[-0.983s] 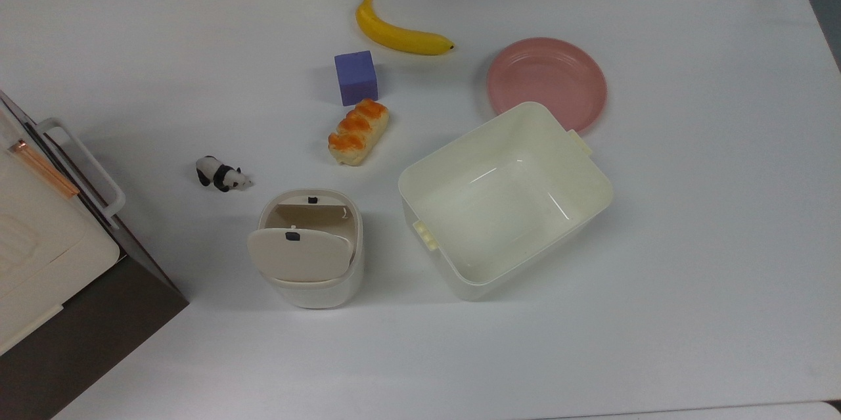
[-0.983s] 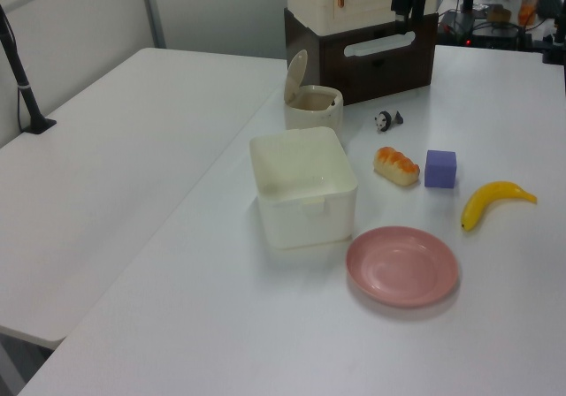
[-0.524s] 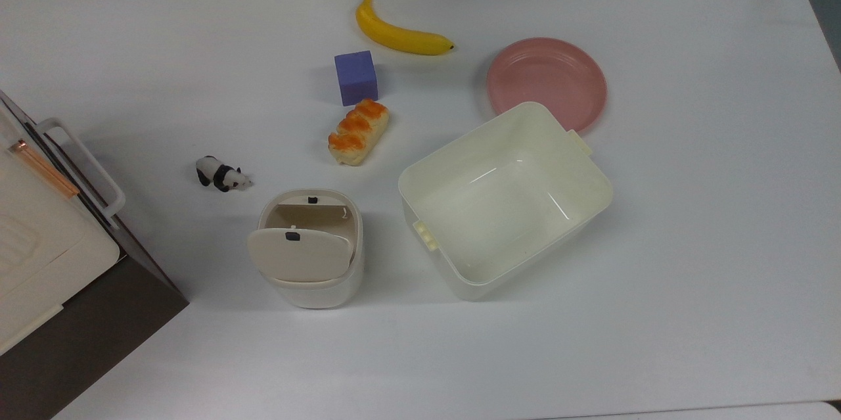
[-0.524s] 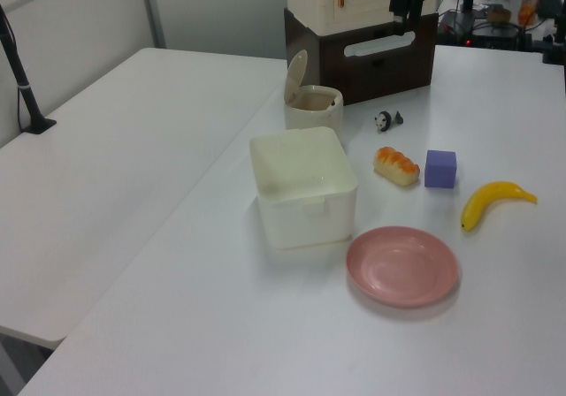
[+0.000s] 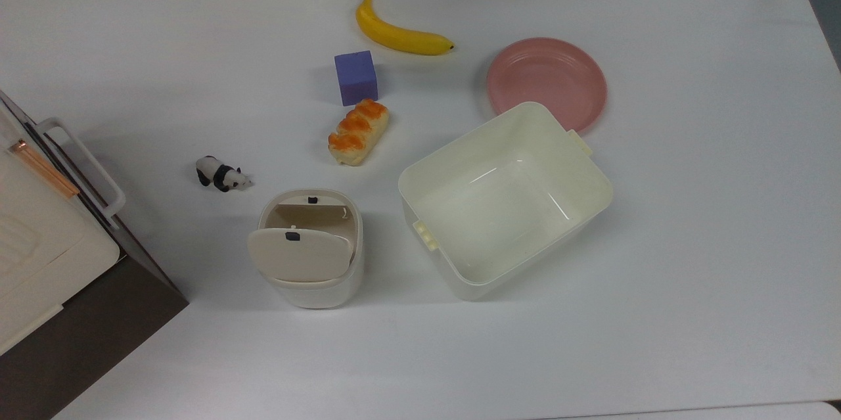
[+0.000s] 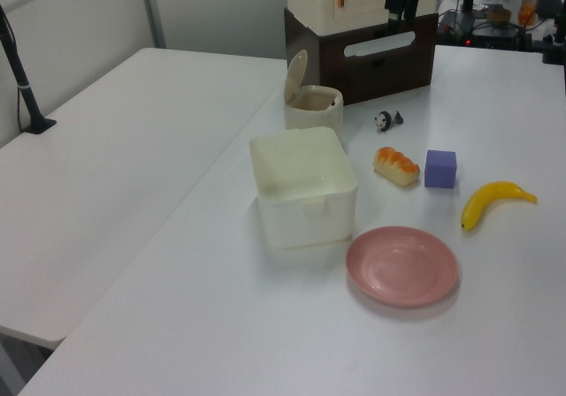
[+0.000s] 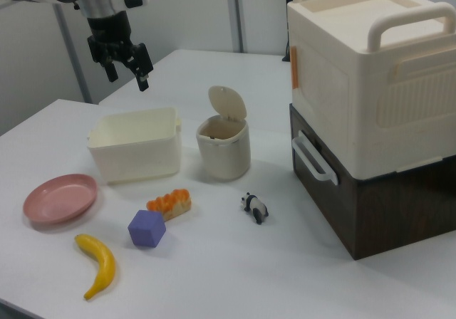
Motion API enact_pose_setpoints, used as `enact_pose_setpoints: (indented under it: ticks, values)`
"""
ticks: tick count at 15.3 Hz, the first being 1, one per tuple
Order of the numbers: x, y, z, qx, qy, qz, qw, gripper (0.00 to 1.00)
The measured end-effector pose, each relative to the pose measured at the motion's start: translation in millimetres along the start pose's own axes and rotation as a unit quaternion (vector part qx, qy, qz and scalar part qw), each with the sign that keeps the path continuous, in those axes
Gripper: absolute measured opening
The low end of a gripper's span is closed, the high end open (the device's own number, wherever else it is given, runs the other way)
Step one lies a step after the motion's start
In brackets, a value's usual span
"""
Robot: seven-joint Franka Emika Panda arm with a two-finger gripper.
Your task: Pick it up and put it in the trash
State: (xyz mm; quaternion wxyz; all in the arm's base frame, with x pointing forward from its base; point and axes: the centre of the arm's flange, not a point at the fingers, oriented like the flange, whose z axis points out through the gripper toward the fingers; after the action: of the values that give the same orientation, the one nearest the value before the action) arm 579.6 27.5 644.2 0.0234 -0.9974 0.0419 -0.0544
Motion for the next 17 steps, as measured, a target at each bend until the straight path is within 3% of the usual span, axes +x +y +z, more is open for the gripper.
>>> enact_pose_setpoints:
  ticks: [17]
  values:
    - [-5.2, 0.5, -10.8, -0.003, 0.009, 0.002, 1.0000, 1.00]
